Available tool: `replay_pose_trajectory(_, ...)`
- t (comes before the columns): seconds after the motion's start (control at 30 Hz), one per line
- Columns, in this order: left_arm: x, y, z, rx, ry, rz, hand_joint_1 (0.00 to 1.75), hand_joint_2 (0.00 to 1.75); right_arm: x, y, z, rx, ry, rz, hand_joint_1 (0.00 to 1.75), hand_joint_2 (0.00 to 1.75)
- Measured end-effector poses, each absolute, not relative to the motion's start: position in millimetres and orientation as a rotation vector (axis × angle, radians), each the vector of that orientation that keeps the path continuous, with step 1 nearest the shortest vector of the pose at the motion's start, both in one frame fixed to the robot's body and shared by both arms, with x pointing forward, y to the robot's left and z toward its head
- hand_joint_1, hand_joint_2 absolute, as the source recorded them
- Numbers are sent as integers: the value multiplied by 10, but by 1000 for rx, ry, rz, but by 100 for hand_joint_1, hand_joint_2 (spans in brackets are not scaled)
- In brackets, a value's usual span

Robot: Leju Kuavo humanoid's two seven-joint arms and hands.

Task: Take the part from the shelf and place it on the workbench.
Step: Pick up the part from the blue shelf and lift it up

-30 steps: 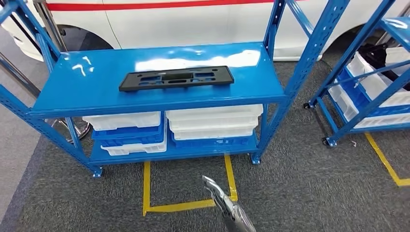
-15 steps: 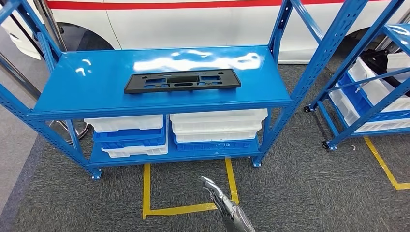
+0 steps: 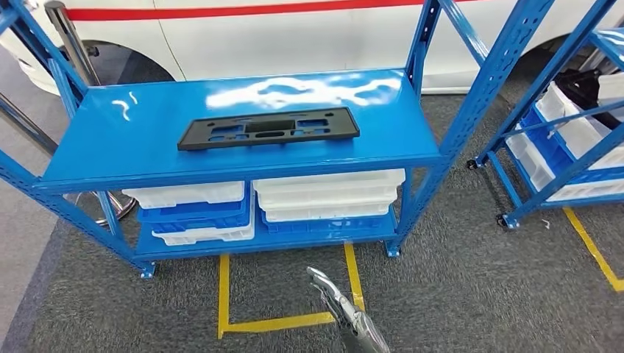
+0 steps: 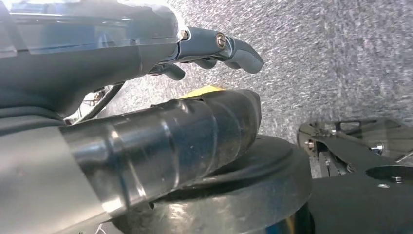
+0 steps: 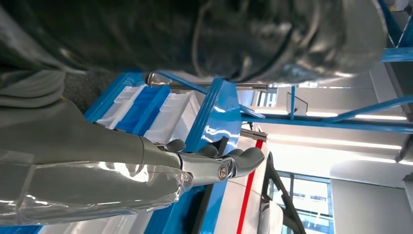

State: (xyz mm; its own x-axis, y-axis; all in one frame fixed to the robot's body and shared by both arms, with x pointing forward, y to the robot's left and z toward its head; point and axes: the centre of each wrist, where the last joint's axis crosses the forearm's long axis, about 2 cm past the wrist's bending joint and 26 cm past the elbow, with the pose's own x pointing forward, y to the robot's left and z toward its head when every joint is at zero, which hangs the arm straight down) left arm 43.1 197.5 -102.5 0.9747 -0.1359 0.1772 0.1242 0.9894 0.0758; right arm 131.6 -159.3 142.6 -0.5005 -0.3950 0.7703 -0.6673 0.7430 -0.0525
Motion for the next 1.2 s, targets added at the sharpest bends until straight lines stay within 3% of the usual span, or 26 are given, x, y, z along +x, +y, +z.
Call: replay_pose_trajectory(1.2,404,1979,-1029,65,-181,-133,0,0,1306,-1595,1439,795,-2164,455,0,0)
